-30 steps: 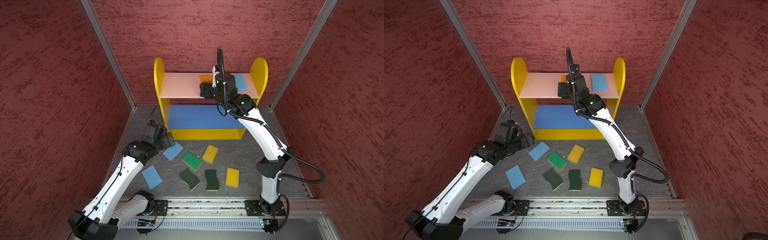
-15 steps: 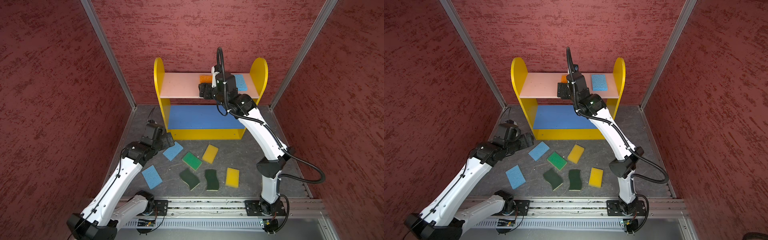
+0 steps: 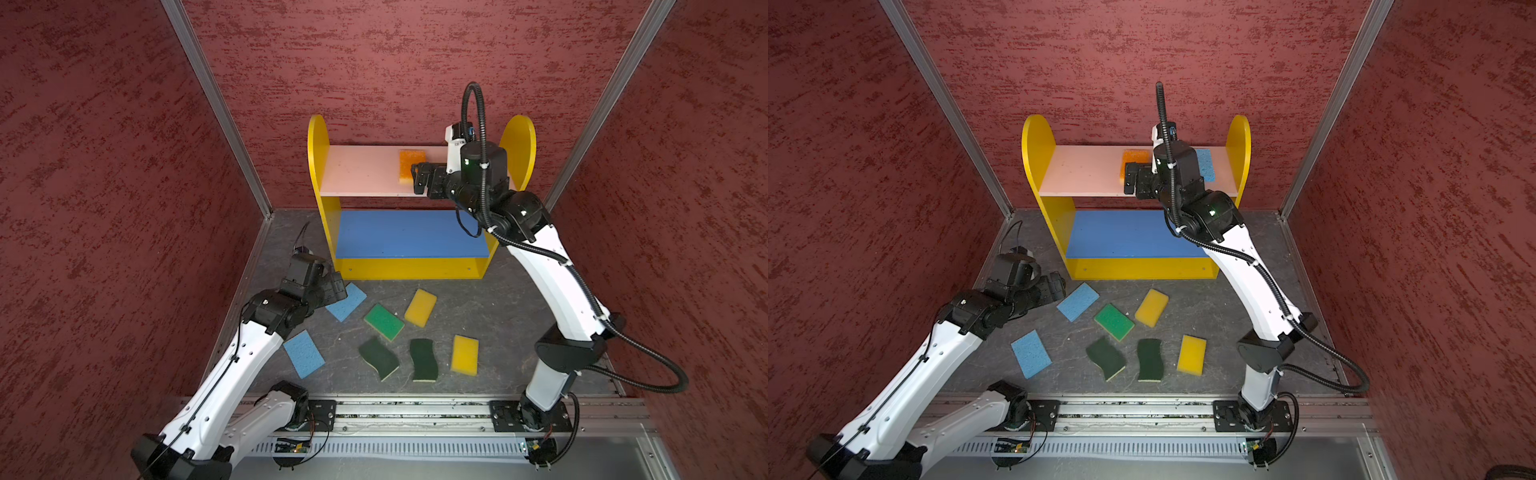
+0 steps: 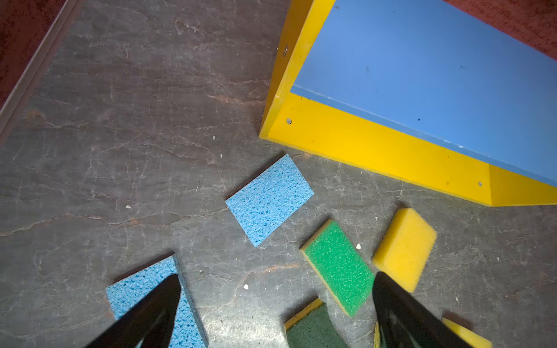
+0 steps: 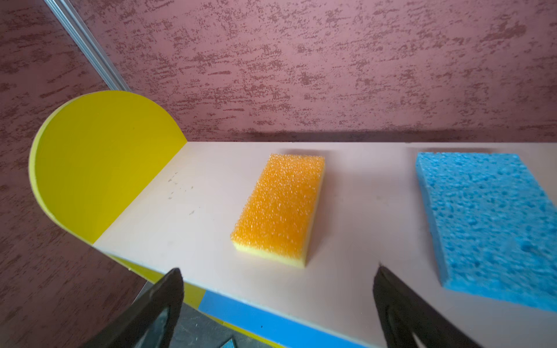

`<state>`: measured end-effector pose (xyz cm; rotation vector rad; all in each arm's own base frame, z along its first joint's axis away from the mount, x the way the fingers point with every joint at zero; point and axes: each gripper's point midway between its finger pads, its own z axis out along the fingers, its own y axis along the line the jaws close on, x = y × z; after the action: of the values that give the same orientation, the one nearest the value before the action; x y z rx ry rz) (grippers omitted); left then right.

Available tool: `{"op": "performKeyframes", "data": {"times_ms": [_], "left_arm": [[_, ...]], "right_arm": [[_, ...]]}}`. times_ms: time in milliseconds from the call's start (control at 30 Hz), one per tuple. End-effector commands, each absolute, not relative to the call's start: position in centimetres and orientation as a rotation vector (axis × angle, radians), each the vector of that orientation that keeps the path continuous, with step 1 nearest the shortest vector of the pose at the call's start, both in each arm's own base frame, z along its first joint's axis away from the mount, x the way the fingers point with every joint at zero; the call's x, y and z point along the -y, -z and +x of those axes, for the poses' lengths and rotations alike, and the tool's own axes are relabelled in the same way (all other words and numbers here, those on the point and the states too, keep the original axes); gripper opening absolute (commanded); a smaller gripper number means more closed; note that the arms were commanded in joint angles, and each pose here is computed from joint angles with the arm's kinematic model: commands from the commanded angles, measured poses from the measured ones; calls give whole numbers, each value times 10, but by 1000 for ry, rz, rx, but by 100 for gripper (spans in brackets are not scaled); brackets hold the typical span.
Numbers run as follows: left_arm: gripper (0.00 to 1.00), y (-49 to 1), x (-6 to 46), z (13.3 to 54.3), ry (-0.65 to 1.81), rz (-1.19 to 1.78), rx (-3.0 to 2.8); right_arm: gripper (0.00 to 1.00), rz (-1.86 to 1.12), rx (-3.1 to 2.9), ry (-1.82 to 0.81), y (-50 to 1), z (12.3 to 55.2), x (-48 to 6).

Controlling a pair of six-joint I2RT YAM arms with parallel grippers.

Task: Arrange cleaning sponges on a shelf
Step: Place the cleaning sponge at the shelf, then rotate the cleaning sponge at the center of the table.

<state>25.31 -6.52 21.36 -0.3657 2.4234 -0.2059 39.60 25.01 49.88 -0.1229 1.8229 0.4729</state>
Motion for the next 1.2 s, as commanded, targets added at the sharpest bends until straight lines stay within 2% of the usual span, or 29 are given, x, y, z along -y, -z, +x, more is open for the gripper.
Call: {"op": "performKeyframes", "data": {"times_ms": [0, 200, 400, 667, 867, 1167], "left_arm": [[99, -210, 60, 245, 190, -369, -2443], [99, -199, 61, 234, 174, -331, -2511], [99, -169, 65, 228, 164, -335, -2599], [99, -140, 70, 229, 149, -325, -2664], [99, -125, 88, 240, 220, -265, -2703], [99, -103, 81, 258, 122, -288, -2708]], "right_arm": [[99, -136, -1795, -559, -505, 379, -249], [99, -116, -1743, -655, -499, 338, -227], [99, -57, -1788, -600, -460, 313, -194], [99, 10, -1970, -571, -377, 302, -182], [99, 79, -1976, -705, -342, 291, -171], [99, 171, -2091, -644, -284, 291, -141]]}}
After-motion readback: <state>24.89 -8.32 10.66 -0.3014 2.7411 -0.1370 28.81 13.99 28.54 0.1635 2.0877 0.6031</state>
